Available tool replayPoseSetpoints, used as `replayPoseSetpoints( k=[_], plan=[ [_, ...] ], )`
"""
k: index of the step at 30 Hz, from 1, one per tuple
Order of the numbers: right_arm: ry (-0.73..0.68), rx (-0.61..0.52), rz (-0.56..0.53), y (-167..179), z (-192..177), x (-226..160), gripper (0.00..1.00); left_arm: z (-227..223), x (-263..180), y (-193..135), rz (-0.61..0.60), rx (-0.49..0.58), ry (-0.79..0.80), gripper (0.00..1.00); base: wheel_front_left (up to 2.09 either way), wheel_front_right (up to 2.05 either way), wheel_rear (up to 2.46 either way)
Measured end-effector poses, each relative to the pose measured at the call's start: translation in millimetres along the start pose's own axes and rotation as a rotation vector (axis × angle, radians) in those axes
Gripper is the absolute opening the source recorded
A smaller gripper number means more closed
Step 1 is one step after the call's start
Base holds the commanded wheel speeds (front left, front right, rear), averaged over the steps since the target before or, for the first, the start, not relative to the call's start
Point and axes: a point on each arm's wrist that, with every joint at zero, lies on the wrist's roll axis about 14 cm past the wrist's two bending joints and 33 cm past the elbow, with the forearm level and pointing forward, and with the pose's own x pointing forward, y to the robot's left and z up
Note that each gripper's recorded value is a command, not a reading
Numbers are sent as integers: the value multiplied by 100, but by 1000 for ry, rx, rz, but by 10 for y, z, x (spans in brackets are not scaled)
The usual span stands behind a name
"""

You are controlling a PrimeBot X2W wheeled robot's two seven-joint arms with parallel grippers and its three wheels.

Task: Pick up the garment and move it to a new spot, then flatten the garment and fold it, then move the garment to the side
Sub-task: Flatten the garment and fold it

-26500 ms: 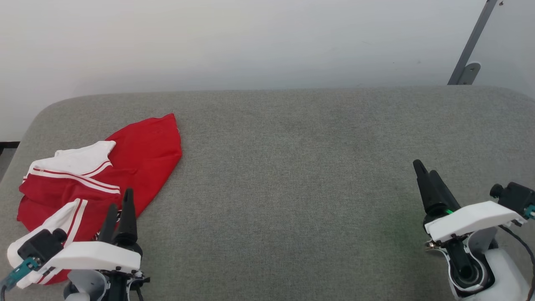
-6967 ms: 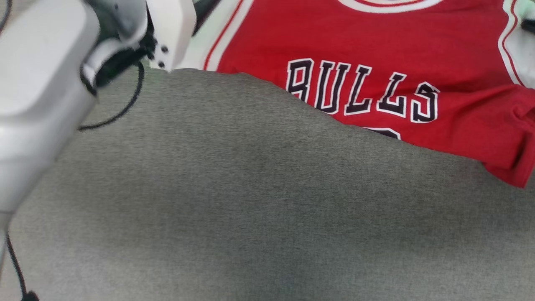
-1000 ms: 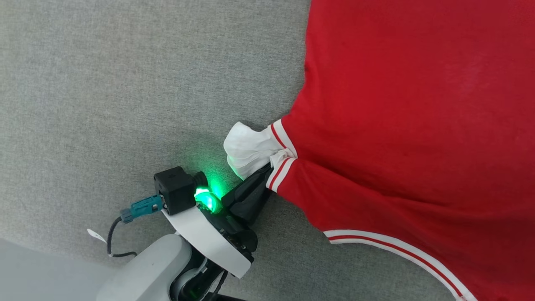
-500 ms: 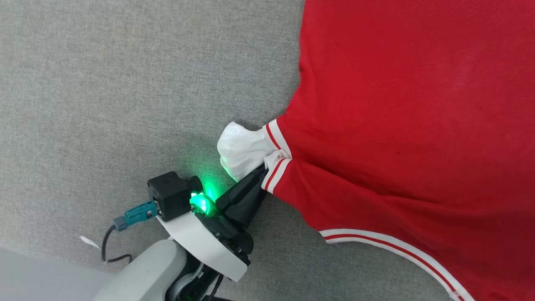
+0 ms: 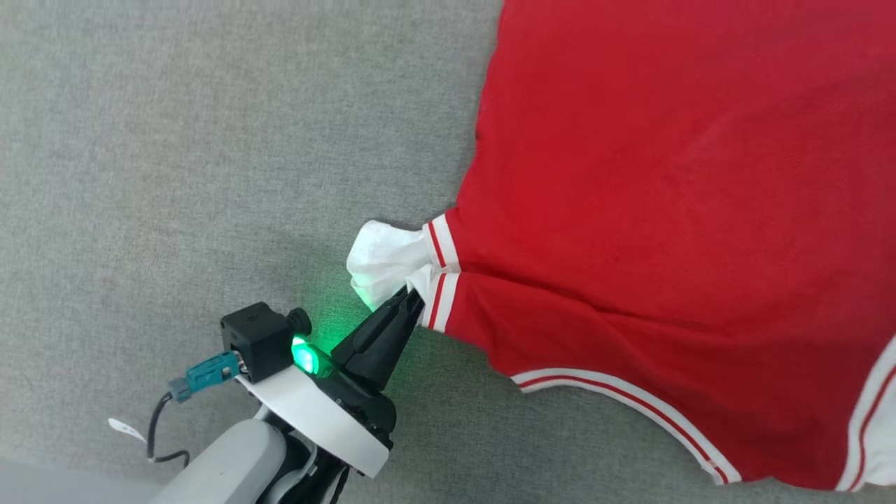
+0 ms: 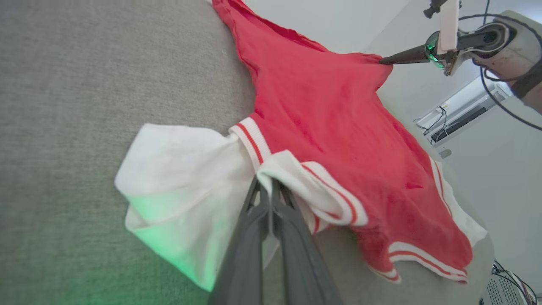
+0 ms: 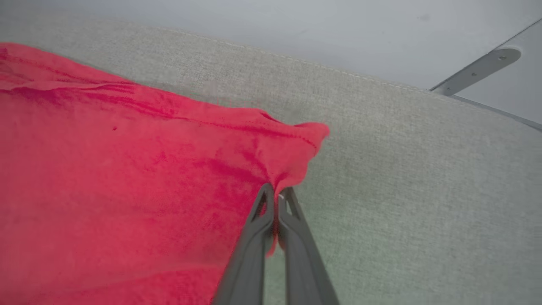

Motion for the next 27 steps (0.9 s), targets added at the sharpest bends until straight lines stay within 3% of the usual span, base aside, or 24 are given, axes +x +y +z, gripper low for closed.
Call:
replayPoseSetpoints(
  k=[9, 19, 27],
  plan=[
    [71, -92, 2, -116, -521, -429, 0, 92, -12, -120, -31, 21, -19, 0, 0, 0, 0],
    [248, -156, 89, -81, -1687, -1058, 0, 192, -19, -170, -49, 34, -35, 0, 0, 0, 0],
    [371, -145, 215, 272, -2640, -1460, 0, 256, -48, -201, -51, 50, -50, 0, 0, 0, 0]
  ],
)
